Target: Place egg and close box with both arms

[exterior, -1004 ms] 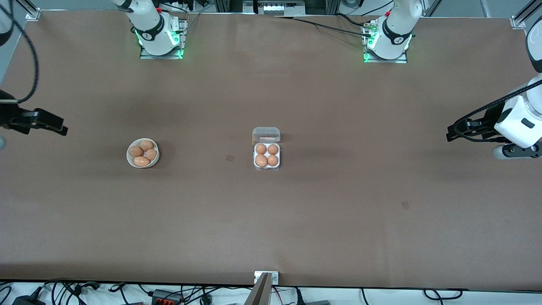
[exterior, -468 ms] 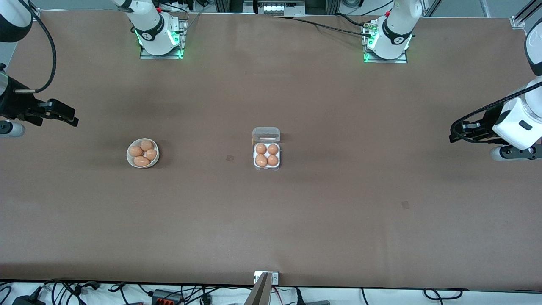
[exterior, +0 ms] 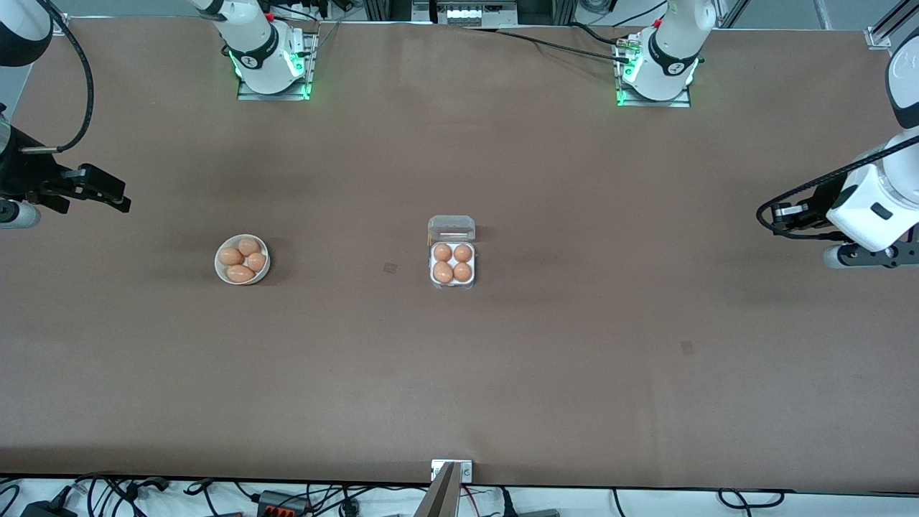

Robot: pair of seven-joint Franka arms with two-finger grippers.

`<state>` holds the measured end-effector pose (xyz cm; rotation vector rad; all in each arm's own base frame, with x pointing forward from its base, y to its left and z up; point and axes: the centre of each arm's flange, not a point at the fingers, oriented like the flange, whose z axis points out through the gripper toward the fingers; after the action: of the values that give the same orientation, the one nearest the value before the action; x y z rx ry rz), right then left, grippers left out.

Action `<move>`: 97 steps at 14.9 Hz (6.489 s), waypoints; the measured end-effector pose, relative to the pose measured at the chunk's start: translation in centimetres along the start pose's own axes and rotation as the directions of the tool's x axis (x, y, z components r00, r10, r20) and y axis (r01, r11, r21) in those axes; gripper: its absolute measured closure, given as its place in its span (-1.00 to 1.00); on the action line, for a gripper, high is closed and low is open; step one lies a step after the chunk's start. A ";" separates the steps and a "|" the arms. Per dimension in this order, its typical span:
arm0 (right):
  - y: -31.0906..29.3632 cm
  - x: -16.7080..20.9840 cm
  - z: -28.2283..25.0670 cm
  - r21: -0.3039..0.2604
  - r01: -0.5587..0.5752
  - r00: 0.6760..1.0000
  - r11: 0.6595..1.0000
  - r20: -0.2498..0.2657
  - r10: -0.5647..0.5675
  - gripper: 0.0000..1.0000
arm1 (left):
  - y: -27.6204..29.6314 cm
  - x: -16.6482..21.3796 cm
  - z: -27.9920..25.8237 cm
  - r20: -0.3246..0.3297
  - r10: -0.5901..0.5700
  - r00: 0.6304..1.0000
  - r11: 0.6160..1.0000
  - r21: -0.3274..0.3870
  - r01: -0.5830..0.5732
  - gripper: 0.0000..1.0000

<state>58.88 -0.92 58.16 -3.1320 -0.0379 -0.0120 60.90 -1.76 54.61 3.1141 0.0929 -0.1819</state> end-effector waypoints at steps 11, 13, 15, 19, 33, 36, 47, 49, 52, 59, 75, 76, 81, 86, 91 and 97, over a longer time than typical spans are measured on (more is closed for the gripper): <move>0.2 -0.1 -0.1 0.005 0.006 1.000 1.000 -0.001 -0.006 -1.00 | 14.9 -4.0 1.1 0.079 0.259 0.963 0.966 -0.043 -0.256 0.98; 0.3 -0.2 -0.1 0.005 0.005 1.000 1.000 0.006 -0.005 -1.00 | 18.5 -4.9 2.2 0.104 0.301 0.948 0.953 -0.071 -0.295 0.96; 0.4 -0.4 -0.1 0.005 0.002 1.000 1.000 0.015 -0.002 -1.00 | 21.4 -5.6 3.8 0.140 0.293 0.946 0.955 -0.089 -0.283 0.92; 0.6 -0.4 -0.1 0.005 -0.001 1.000 1.000 0.016 0.001 -1.00 | 28.2 -7.5 8.2 0.226 0.268 0.936 0.963 -0.103 -0.251 0.91; 0.0 -0.4 -0.2 -0.007 0.013 1.000 1.000 0.015 -0.013 -1.00 | 46.3 -13.2 24.7 0.276 0.127 0.953 0.986 -0.143 -0.090 0.98; 0.0 -0.4 -0.2 -0.007 0.013 1.000 1.000 0.015 -0.013 -1.00 | 48.7 -14.9 27.5 0.275 0.111 0.955 0.987 -0.144 -0.074 0.98; 0.0 -0.3 -0.2 -0.008 0.013 1.000 1.000 0.012 -0.013 -1.00 | 47.5 -8.1 27.1 0.046 0.047 0.998 0.993 -0.114 -0.041 0.98; 0.0 -0.3 -0.2 -0.008 0.014 1.000 1.000 0.012 -0.013 -1.00 | 48.0 -6.6 26.1 -0.040 0.044 0.998 0.986 -0.157 -0.050 0.98; 0.0 -0.3 -0.3 -0.008 0.014 1.000 1.000 0.012 -0.014 -1.00 | 48.6 -4.9 26.6 -0.116 0.019 0.993 0.972 -0.230 -0.045 0.98; 0.0 -0.3 -0.3 -0.008 0.014 1.000 1.000 0.012 -0.014 -1.00 | 48.2 -3.3 32.0 -0.110 0.036 0.993 0.975 -0.214 -0.059 0.98; 0.0 -0.4 -0.3 -0.008 0.014 1.000 1.000 0.011 -0.014 -1.00 | 38.2 6.1 22.5 -0.078 0.024 0.997 0.988 -0.148 -0.036 0.96; 0.0 -0.4 -0.3 -0.008 0.014 1.000 1.000 0.011 -0.014 -1.00 | 36.6 7.0 21.8 -0.082 0.017 0.996 0.989 -0.148 -0.029 0.98; 0.0 -0.4 -0.3 -0.008 0.014 1.000 1.000 0.011 -0.014 -1.00 | 27.7 9.5 17.0 -0.035 0.062 0.997 0.993 -0.098 -0.065 0.98; 0.3 -0.6 -0.8 -0.009 0.009 1.000 1.000 0.003 -0.009 -1.00 | 17.3 9.8 11.7 0.070 0.132 0.989 0.990 -0.059 -0.128 0.92; 0.4 -1.1 -1.6 -0.009 0.000 1.000 1.000 -0.003 0.000 -1.00 | 13.4 6.8 5.9 0.128 0.132 0.983 0.991 -0.035 -0.129 0.85; 0.3 -1.2 -1.6 -0.008 -0.007 1.000 1.000 0.003 0.007 -1.00 | 8.6 3.7 1.0 0.169 0.165 0.972 0.986 -0.027 -0.162 0.57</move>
<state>57.71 -1.24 59.72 -3.1404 -0.0276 -0.0073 65.01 -10.17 53.33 3.0572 -0.1641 -0.4405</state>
